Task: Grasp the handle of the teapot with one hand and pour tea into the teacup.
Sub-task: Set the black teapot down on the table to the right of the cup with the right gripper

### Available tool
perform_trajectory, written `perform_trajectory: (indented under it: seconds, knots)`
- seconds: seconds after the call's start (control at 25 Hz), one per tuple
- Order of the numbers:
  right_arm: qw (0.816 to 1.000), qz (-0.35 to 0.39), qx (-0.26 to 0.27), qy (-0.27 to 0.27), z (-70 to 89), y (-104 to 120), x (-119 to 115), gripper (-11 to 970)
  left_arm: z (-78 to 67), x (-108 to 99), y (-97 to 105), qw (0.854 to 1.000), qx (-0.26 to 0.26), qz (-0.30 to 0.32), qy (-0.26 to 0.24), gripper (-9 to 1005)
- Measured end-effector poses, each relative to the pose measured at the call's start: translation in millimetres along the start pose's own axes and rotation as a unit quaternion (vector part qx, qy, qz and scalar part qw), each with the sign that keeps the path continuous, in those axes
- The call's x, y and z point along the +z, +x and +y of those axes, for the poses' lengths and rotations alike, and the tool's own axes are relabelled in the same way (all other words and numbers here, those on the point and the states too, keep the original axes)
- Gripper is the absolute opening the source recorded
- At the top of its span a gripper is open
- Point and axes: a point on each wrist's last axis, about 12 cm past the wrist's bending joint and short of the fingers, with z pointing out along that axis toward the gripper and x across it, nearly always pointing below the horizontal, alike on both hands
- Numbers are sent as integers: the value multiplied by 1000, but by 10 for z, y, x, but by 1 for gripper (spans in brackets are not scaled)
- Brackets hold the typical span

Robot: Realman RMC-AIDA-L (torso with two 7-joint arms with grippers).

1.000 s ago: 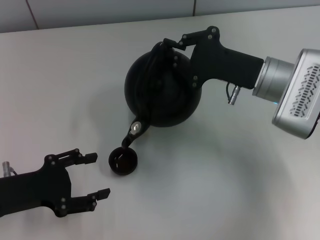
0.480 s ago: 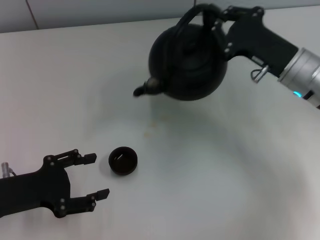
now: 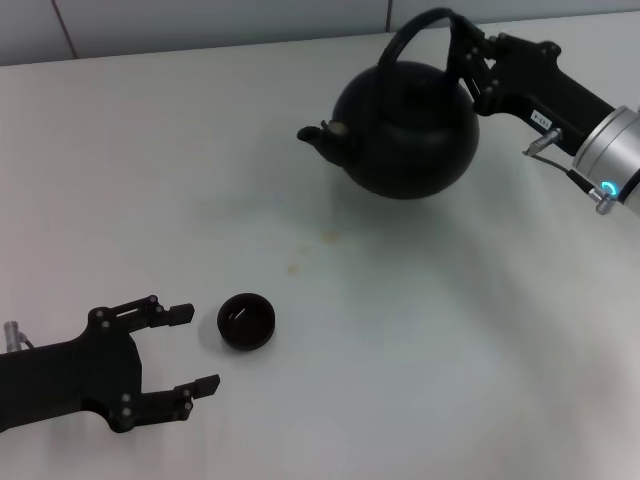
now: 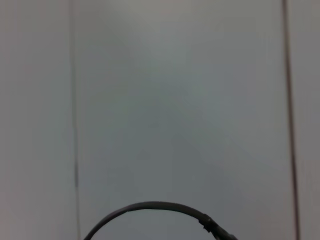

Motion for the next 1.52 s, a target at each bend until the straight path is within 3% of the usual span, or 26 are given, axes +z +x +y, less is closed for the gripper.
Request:
perform_trajectory:
  seconds: [0.28, 1.04, 1.36, 1.52]
  knots:
    - [999, 39, 13, 33, -73, 96, -10, 76, -3, 3, 3, 1000, -1, 0, 1, 802]
    - [996, 71, 2, 49, -110, 149, 28, 77, -6, 29, -7, 1000, 0, -2, 4, 802]
    - [996, 56, -65, 27, -51, 140, -5, 101, 2, 50, -24, 1000, 2, -4, 6, 802]
    - [996, 54, -68, 30, -51, 142, -9, 172, 6, 57, -31, 1000, 3, -5, 6, 802]
